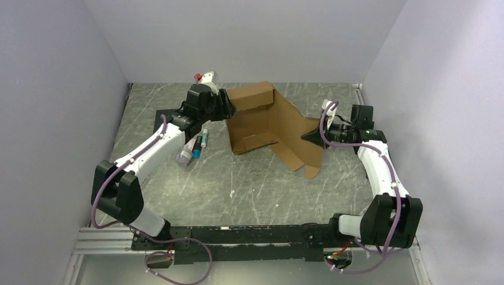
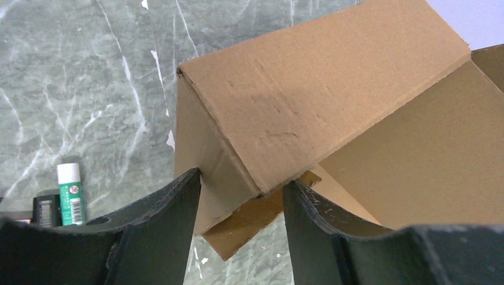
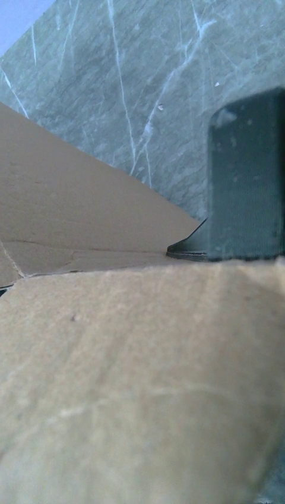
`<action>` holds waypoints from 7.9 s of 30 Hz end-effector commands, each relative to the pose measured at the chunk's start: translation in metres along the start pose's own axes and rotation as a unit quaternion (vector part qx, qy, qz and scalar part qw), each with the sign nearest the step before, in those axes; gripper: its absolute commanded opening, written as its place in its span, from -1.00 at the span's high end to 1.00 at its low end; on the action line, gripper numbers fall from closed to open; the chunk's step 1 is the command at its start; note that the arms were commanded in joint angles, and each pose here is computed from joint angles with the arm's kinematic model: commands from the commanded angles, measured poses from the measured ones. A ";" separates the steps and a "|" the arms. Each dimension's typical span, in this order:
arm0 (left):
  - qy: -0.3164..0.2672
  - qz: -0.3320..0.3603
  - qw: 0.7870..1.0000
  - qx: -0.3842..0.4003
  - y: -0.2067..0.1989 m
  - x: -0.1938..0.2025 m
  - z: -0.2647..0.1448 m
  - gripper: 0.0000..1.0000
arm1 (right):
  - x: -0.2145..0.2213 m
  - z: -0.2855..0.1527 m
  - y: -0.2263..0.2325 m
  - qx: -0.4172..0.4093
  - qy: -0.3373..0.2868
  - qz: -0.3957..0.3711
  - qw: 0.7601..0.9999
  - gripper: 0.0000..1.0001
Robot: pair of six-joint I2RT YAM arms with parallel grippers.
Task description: Fold the paper box
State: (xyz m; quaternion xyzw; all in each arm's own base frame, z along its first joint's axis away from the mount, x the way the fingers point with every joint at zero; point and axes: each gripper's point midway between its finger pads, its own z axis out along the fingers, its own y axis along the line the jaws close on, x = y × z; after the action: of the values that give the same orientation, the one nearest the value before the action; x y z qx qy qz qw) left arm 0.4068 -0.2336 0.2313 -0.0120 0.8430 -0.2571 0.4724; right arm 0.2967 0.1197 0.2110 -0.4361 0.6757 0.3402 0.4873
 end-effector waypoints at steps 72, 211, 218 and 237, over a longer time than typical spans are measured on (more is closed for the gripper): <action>-0.257 0.182 0.949 0.007 0.002 -0.078 0.037 0.29 | 0.019 0.027 0.025 -0.056 0.023 0.052 0.997 1.00; -0.001 0.016 0.993 0.115 0.008 0.047 -0.090 -0.80 | 0.011 0.131 -0.095 0.000 0.330 -0.177 0.927 1.00; 0.042 -0.020 0.989 0.137 0.007 0.076 -0.083 -0.80 | 0.047 0.137 -0.104 0.004 0.339 -0.150 0.929 1.00; 0.095 -0.056 0.982 0.153 0.008 0.105 -0.068 -0.79 | 0.074 0.148 -0.101 0.012 0.325 -0.120 0.938 0.36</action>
State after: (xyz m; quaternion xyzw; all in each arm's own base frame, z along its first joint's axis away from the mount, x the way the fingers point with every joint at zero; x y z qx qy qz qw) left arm 0.2949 -0.2195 0.1636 0.0322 0.8446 -0.3872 0.3683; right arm 0.4226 0.1799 0.0748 -0.6082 0.7500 0.0965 0.2416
